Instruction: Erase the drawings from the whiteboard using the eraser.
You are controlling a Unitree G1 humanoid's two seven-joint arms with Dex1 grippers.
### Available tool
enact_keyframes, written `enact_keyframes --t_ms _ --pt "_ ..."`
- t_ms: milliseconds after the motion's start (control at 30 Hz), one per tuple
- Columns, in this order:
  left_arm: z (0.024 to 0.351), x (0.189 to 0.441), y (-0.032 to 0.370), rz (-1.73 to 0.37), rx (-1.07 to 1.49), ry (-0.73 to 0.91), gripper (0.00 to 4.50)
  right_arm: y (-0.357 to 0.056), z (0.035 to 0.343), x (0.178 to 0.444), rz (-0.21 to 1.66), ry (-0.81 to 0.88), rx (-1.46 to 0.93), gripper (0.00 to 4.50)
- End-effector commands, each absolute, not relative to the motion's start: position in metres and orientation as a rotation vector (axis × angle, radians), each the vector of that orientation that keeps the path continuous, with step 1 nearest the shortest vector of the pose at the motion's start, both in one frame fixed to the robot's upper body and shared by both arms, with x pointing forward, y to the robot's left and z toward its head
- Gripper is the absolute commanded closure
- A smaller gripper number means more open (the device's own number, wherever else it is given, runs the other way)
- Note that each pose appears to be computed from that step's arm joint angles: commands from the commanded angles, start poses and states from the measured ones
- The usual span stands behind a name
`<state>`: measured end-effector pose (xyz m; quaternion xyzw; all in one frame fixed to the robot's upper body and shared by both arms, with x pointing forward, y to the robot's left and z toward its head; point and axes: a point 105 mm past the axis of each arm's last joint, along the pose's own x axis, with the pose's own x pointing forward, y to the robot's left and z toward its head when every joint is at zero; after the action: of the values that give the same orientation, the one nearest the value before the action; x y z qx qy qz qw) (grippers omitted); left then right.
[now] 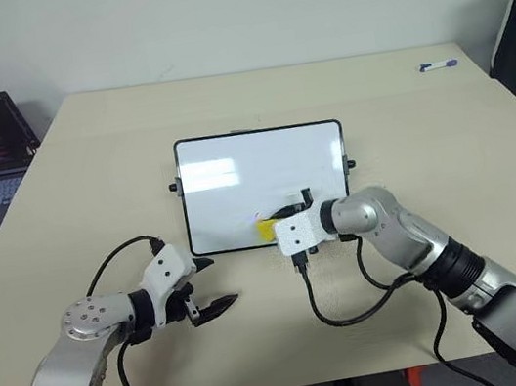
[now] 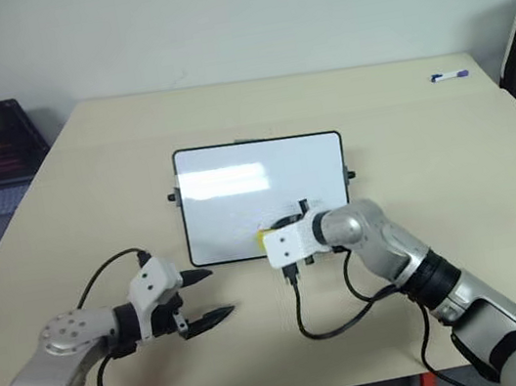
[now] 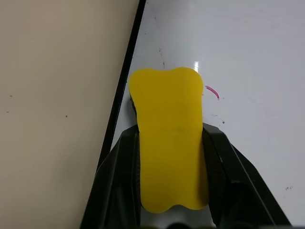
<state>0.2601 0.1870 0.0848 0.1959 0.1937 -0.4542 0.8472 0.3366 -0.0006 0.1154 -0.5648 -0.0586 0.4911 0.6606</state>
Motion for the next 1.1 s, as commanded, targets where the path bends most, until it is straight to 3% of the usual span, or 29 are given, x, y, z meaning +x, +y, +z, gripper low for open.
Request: enact_keyframes --t_ms 33,300,500,733,867,1000,1100 --pt "0.094 0.261 0.179 -0.977 0.433 0.364 0.0 -0.009 0.145 0.361 0.933 -0.207 -1.276 3.18" --pt "0.095 0.262 0.177 -0.978 0.431 0.361 0.0 -0.008 0.109 0.333 1.14 -0.084 -1.307 3.18" --pt "0.096 0.261 0.175 -0.981 0.43 0.362 0.0 0.002 0.142 0.353 0.967 -0.223 -1.272 3.18" --pt "0.098 0.262 0.174 -0.982 0.43 0.359 0.0 -0.011 0.111 0.342 1.089 -0.081 -1.309 3.18" --pt "0.098 0.262 0.174 -0.983 0.429 0.36 0.0 -0.019 0.117 0.349 1.049 -0.083 -1.319 3.18" --pt "0.099 0.262 0.173 -0.988 0.432 0.359 0.0 -0.028 0.143 0.372 0.914 -0.139 -1.316 3.18" --pt "0.099 0.263 0.173 -0.989 0.433 0.359 0.0 -0.03 0.139 0.37 0.951 -0.119 -1.341 3.18"
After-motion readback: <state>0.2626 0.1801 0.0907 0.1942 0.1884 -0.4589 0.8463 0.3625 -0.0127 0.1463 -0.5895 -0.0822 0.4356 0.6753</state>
